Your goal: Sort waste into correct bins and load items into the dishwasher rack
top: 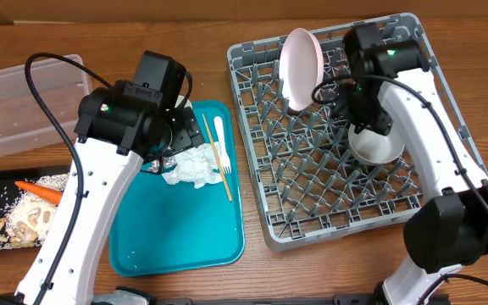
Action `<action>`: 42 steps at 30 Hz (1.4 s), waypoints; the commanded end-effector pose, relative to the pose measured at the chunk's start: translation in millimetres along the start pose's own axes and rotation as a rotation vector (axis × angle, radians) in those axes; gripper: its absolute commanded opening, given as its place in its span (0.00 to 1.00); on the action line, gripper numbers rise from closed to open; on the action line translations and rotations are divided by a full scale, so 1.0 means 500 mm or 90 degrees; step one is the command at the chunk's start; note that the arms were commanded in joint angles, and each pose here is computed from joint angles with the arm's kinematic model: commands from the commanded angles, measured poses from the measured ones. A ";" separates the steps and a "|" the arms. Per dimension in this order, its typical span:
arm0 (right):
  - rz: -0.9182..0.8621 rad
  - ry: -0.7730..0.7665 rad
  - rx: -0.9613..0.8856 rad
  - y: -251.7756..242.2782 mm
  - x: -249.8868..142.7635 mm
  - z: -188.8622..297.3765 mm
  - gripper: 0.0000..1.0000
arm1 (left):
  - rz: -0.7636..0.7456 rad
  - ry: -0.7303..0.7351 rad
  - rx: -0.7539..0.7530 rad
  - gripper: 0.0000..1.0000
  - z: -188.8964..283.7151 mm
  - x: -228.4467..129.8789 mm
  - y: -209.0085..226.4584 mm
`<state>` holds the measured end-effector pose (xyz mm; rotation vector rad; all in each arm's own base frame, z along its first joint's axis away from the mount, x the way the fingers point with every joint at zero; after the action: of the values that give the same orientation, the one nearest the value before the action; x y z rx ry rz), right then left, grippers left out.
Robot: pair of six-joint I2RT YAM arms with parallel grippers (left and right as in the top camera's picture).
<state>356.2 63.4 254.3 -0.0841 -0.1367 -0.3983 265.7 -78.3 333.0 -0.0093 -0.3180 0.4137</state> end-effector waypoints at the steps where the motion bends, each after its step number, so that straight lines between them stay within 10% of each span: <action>1: 0.063 0.034 0.027 0.010 -0.019 -0.020 0.75 | -0.015 -0.003 0.006 1.00 -0.005 0.006 0.000; 19: 0.073 0.055 0.013 0.013 -0.039 -0.058 0.55 | -0.015 -0.002 0.007 1.00 -0.005 0.005 0.001; 31: 0.070 0.043 0.035 0.020 -0.030 -0.043 0.04 | -0.015 -0.003 0.007 1.00 -0.005 0.006 0.001; 42: 0.217 0.124 0.423 0.093 -0.040 0.090 0.04 | -0.015 -0.005 0.005 1.00 -0.005 0.007 0.000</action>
<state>354.5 96.7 270.5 0.2800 -0.0632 -0.1733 266.7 -78.6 333.3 -0.0102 -0.3245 0.3963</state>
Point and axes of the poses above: each gripper's point midway between its finger pads, its own z axis back along the fingers, its own y axis along the line the jaws close on, x = y × z, the point moved 10 cm from there along z, back along the fingers
